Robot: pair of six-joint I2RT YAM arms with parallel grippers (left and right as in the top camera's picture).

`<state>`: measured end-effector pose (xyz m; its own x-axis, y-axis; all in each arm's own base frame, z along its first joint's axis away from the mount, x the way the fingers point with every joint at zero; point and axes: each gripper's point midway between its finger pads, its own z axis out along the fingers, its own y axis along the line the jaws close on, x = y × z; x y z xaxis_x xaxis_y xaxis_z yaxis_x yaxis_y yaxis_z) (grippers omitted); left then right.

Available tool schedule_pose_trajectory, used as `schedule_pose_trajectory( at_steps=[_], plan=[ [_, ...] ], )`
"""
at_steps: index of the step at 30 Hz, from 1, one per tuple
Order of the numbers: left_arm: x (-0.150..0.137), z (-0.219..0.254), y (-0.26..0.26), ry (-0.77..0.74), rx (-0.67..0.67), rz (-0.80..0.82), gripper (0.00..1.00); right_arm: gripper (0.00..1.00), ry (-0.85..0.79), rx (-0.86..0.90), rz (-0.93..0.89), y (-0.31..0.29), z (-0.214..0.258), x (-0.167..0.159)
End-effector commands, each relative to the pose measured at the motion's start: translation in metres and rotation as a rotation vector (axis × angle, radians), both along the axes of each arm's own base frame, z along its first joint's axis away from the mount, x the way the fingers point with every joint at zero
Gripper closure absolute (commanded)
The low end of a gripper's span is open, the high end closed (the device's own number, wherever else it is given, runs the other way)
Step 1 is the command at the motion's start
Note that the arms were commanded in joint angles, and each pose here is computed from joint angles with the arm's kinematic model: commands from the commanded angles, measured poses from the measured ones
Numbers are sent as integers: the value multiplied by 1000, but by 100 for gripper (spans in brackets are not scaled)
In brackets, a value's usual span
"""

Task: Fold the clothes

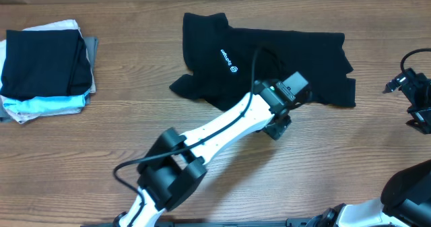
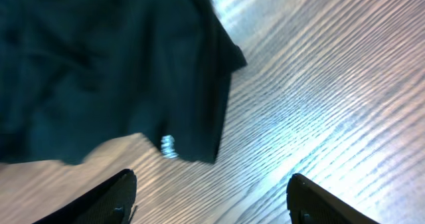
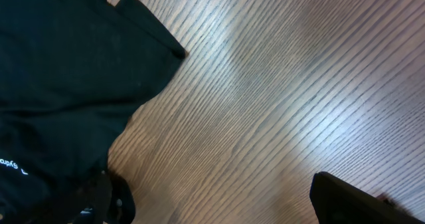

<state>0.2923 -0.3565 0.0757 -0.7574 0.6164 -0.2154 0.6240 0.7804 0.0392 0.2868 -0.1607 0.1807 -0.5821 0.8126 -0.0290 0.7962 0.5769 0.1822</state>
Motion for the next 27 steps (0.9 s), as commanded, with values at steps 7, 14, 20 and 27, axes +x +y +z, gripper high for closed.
schedule_pose_trajectory(
  at_steps=[7, 14, 20, 27],
  plan=[
    [28, -4, -37, -126, -109, -6, 28, 0, -31, -20, -4, -1, 10, 2],
    [46, 0, -26, -233, -44, 23, 33, 0, -31, -20, -4, -1, 10, 2],
    [52, 4, -34, -259, -80, 21, 32, 0, -31, -20, -4, -1, 10, 2],
    [52, -18, -35, -239, -53, 19, 32, 0, -31, -20, -4, -1, 10, 2]
  ],
)
